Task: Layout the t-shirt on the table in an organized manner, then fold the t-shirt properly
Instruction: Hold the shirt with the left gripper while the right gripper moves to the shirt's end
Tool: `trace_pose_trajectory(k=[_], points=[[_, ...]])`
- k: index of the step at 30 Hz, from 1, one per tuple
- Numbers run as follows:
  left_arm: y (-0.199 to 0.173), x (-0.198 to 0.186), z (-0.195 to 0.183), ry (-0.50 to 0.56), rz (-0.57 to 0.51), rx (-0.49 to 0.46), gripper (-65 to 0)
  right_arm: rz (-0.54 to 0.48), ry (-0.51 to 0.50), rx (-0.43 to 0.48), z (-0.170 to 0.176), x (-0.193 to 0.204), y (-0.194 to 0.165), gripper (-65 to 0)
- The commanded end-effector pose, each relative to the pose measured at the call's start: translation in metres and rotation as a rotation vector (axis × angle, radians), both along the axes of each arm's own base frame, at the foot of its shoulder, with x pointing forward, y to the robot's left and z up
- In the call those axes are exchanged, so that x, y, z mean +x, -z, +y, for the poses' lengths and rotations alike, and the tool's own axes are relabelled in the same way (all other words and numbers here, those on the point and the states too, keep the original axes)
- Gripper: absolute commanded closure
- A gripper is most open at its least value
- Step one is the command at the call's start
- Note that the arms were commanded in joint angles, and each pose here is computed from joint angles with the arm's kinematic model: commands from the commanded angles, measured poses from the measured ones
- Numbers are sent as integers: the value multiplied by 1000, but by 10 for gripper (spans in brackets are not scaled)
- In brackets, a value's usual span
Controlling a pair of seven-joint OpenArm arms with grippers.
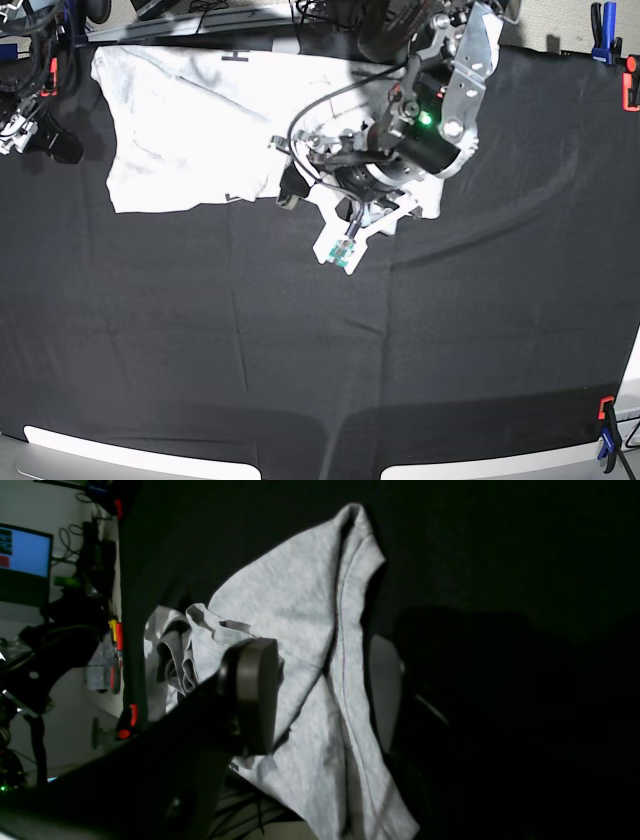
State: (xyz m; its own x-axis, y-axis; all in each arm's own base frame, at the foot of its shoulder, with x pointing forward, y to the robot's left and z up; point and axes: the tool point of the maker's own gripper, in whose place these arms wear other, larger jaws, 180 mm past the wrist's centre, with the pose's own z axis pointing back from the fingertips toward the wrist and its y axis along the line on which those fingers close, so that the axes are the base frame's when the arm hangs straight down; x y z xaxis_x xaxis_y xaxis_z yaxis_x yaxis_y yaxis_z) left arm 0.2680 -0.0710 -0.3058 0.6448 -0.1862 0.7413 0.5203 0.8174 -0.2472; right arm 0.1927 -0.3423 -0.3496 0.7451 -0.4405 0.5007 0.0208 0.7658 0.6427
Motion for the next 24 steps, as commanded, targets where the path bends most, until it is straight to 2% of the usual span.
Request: trace_pose_trajectory(k=[1,9,10,13,20,24], points=[[-14,6,-4,2,-43,-29,-372,-49,-3,-24,-9,8,-16,-292],[-14,6,-4,2,-43,-29,-372,-17,-20,-46,-10,4,-13,-295],[-14,6,-4,2,-43,-29,-372,1,-24,-60,-11,2,-9,-321],[-14,6,-4,2,-43,-29,-372,29,-38,-73,-11,-2,-5,-480],[-14,6,-4,2,-43,-29,-372,-28,-28,-22,-7,5,-16,-475],[-14,6,-4,2,-44,-29,-372,-28,-32,-17,-6,5,-16,-475]])
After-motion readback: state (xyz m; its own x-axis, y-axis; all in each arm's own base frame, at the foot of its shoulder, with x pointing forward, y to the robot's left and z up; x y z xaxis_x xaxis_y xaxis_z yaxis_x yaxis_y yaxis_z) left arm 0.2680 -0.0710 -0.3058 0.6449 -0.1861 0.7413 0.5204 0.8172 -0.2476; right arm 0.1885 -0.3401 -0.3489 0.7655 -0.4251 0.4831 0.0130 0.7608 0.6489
